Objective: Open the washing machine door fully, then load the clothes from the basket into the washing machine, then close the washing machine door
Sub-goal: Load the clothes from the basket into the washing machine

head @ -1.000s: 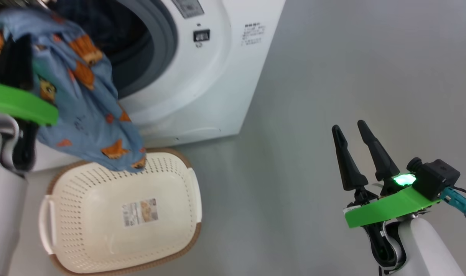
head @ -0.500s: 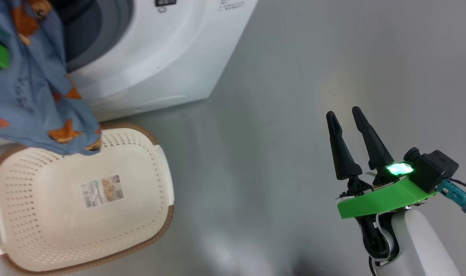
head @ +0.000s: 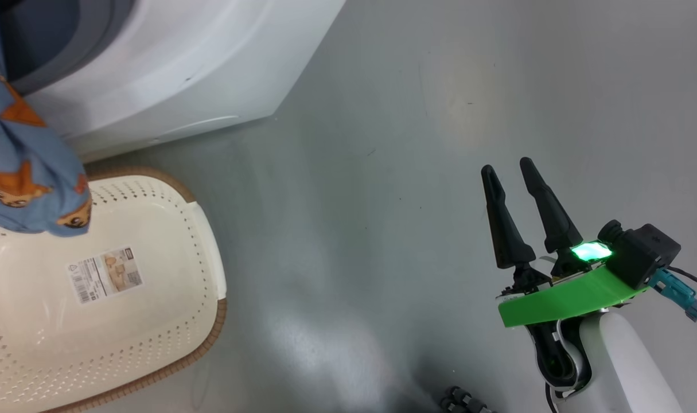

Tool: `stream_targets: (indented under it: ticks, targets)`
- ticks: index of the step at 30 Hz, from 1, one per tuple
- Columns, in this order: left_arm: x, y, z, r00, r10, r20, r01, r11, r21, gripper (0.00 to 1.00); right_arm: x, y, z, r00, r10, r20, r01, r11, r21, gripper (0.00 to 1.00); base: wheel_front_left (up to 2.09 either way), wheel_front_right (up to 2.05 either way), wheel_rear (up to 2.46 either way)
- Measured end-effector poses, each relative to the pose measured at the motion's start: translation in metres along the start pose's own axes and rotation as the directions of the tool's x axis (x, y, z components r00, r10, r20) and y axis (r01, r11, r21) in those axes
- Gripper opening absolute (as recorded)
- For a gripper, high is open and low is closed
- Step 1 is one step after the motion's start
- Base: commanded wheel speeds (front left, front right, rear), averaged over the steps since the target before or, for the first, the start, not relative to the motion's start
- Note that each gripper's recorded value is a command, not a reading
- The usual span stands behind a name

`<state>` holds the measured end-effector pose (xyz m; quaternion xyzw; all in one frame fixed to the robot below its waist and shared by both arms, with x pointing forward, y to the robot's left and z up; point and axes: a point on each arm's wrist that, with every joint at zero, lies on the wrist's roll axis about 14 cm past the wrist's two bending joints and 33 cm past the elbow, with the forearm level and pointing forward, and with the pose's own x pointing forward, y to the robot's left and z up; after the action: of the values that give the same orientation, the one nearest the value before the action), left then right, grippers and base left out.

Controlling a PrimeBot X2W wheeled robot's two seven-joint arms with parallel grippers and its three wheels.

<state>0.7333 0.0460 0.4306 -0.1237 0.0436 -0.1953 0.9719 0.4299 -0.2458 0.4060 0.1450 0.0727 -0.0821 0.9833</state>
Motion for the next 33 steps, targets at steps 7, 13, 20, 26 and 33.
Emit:
stream_targets:
  ticks: [7, 13, 20, 26, 33]
  targets:
    - [0.017, -0.005, 0.061, 0.979, 0.002, 0.206, 0.001, 1.0, -0.015, 0.0, 0.006, -0.002, 0.002, 1.0, -0.004, 0.009, 0.004, 1.0, -0.01, 1.0, 0.0, 0.0, 0.0]
    - [0.005, -0.005, 0.008, 0.998, 0.034, 0.06, -0.033, 0.999, -0.012, 1.0, 0.006, 0.003, -0.001, 1.0, 0.01, -0.001, -0.01, 1.0, -0.006, 1.0, 0.0, 0.0, 0.0]
    - [-0.002, -0.006, 0.008, 0.999, 0.028, 0.023, -0.029, 0.999, 0.044, 1.0, 0.007, 0.013, -0.002, 0.999, 0.037, -0.001, -0.037, 0.999, 0.008, 1.0, 0.0, 0.0, 0.0]
    - [-0.009, -0.014, 0.018, 1.0, 0.007, 0.029, -0.009, 0.998, 0.055, 1.0, 0.007, 0.021, 0.004, 0.998, 0.06, 0.016, -0.061, 0.998, 0.017, 1.0, 0.0, 0.0, 0.0]
    - [-0.022, -0.012, 0.025, 0.999, 0.005, 0.037, -0.008, 0.997, 0.072, 1.0, 0.01, 0.031, 0.007, 0.996, 0.09, 0.027, -0.091, 0.995, 0.028, 1.0, 0.0, 0.0, 0.0]
